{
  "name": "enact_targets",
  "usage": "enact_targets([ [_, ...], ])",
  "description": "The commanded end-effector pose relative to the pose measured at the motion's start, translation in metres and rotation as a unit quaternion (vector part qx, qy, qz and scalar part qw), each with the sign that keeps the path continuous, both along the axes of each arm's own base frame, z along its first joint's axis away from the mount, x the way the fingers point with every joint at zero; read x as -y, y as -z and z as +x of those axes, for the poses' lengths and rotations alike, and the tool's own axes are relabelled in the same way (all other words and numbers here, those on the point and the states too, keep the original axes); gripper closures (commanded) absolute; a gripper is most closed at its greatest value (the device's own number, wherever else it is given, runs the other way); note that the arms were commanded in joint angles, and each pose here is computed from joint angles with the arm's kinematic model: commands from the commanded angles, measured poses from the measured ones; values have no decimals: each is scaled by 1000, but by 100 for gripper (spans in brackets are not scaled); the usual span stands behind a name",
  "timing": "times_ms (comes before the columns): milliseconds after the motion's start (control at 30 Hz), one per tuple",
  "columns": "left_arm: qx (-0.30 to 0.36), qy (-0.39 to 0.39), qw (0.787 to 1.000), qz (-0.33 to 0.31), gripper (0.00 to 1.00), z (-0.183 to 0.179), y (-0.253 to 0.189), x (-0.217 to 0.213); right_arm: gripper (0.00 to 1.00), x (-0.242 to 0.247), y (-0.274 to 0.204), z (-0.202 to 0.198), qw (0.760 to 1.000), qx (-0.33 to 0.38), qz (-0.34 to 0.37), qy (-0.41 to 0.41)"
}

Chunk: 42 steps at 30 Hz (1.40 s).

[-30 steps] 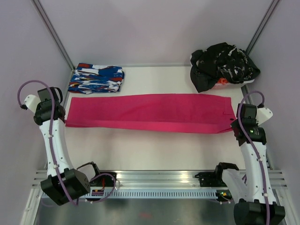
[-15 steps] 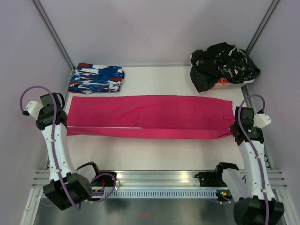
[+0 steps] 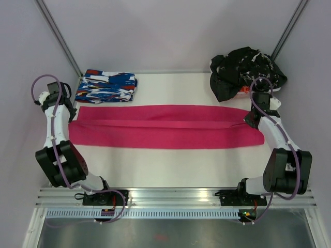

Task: Fold and stack the trousers
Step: Fold the trousers

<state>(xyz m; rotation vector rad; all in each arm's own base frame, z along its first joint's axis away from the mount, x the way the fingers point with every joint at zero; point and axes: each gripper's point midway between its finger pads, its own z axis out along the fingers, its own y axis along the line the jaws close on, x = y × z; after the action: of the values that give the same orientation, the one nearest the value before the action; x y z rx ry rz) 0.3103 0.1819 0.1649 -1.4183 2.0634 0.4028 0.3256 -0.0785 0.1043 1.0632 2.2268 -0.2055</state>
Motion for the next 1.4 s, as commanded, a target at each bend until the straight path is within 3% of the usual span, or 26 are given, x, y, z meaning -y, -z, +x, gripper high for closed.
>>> enact_targets([
  [0, 67, -25, 993, 91, 98, 42, -41, -46, 100, 32, -22, 48, 996, 59, -70, 2],
  [233, 33, -16, 996, 80, 98, 73, -5, -48, 100, 43, 28, 79, 997, -3, -73, 1],
  [367, 18, -26, 997, 75, 98, 79, 11, -51, 100, 38, 39, 99, 998, -2, -59, -20],
  [600, 5, -16, 998, 68, 98, 93, 33, -54, 100, 41, 39, 120, 997, 10, -65, -30],
  [867, 14, -2, 996, 85, 98, 105, 26, -58, 100, 41, 32, 132, 997, 20, -67, -38],
  [967, 12, 4, 996, 83, 96, 108, 30, -58, 93, 41, 36, 136, 997, 18, -63, -38],
  [1033, 9, 13, 997, 77, 88, 111, 33, -56, 85, 38, 40, 138, 997, 16, -58, -46],
  [1067, 8, 19, 997, 76, 74, 113, 32, -55, 79, 36, 38, 142, 997, 18, -55, -54],
  [1133, 9, 27, 997, 74, 63, 114, 30, -54, 58, 34, 35, 144, 996, 20, -52, -65],
  [1233, 29, 43, 995, 80, 45, 116, 10, -51, 36, 30, 11, 151, 993, 48, -56, -89],
  [1367, 68, 71, 992, 83, 16, 117, -25, -40, 20, 3, -22, 158, 982, 105, -25, -158],
])
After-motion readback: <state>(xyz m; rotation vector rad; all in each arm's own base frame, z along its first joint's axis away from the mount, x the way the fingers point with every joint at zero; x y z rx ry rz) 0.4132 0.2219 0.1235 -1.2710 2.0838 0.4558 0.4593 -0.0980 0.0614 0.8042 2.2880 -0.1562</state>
